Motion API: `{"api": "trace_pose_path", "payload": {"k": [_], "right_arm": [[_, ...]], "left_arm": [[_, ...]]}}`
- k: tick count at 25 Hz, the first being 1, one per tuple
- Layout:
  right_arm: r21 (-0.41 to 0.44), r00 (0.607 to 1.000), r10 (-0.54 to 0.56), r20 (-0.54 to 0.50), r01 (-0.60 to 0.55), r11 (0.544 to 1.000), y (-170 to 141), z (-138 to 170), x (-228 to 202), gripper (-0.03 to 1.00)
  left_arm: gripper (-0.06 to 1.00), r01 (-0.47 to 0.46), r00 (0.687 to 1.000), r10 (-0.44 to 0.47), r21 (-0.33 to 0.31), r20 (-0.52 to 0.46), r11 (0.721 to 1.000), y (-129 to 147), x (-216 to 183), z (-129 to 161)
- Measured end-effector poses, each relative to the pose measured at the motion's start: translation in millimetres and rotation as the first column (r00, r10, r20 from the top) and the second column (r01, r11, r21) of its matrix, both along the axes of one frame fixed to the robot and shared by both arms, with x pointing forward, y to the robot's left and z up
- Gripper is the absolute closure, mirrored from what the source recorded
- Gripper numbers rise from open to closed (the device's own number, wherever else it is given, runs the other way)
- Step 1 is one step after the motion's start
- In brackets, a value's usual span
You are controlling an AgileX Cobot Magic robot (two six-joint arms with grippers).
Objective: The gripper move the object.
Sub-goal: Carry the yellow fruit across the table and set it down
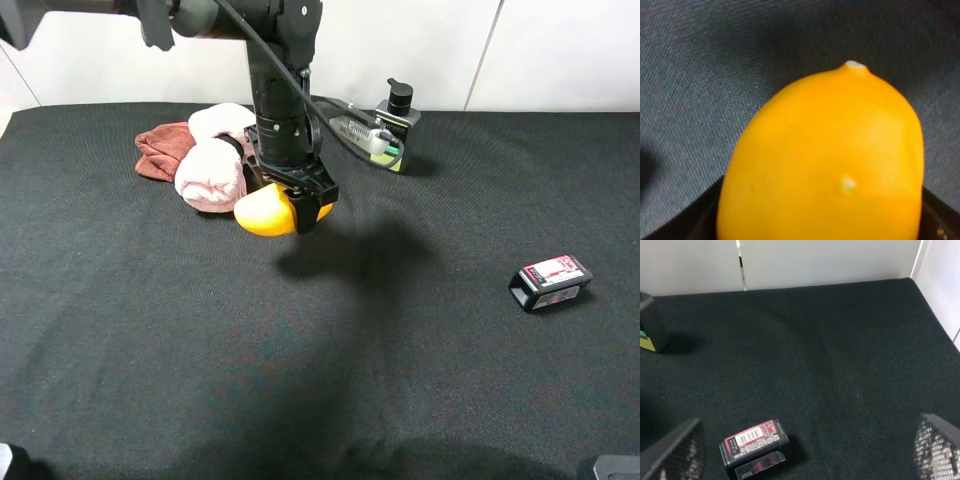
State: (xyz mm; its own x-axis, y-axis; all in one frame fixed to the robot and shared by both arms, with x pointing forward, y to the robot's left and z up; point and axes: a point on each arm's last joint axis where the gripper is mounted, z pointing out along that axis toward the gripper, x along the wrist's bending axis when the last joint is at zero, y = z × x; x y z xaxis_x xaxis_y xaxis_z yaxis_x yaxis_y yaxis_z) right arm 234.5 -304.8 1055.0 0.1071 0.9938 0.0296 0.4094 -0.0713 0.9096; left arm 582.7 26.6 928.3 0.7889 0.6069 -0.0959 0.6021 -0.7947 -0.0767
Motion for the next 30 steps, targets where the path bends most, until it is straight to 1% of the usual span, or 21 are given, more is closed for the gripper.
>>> {"api": "trace_pose_path", "payload": {"k": [5, 7, 10, 12, 15, 22, 25, 30], "right_arm": [[0.0, 1.0, 0.0, 0.0, 0.0, 1.0, 0.0, 0.0, 0.0, 0.34], [0.0, 1.0, 0.0, 0.0, 0.0, 1.0, 0.0, 0.0, 0.0, 0.34], [0.0, 1.0, 0.0, 0.0, 0.0, 1.0, 0.0, 0.0, 0.0, 0.34], [0.0, 1.0, 0.0, 0.0, 0.0, 1.0, 0.0, 0.0, 0.0, 0.34], [0.0, 1.0, 0.0, 0.0, 0.0, 1.0, 0.0, 0.0, 0.0, 0.34], [0.0, 1.0, 0.0, 0.0, 0.0, 1.0, 0.0, 0.0, 0.0, 0.34], [0.0, 1.0, 0.0, 0.0, 0.0, 1.0, 0.0, 0.0, 0.0, 0.34], [0.0, 1.0, 0.0, 0.0, 0.0, 1.0, 0.0, 0.0, 0.0, 0.34]], "left_arm": [[0.29, -0.149, 0.989, 0.149, 0.001, 0.019, 0.989, -3.0, 4.0, 9.5], [0.29, -0.174, 0.984, 0.174, -0.006, 0.028, 0.985, -4.3, 5.6, 12.7], [0.29, -0.186, 0.982, 0.187, -0.021, 0.042, 0.982, -6.0, 7.8, 18.3], [0.29, -0.189, 0.98, 0.191, -0.026, 0.053, 0.982, -6.7, 9.4, 21.2], [0.29, -0.178, 0.979, 0.18, -0.027, 0.096, 0.984, -9.0, 12.8, 28.3], [0.29, -0.121, 0.974, 0.129, -0.051, 0.186, 0.991, -28.3, 9.9, 48.2], [0.29, -0.099, 0.972, 0.11, -0.065, 0.207, 0.993, -37.1, 6.0, 54.8], [0.29, -0.075, 0.973, 0.088, -0.07, 0.212, 0.995, -46.2, -1.2, 56.8]]}}
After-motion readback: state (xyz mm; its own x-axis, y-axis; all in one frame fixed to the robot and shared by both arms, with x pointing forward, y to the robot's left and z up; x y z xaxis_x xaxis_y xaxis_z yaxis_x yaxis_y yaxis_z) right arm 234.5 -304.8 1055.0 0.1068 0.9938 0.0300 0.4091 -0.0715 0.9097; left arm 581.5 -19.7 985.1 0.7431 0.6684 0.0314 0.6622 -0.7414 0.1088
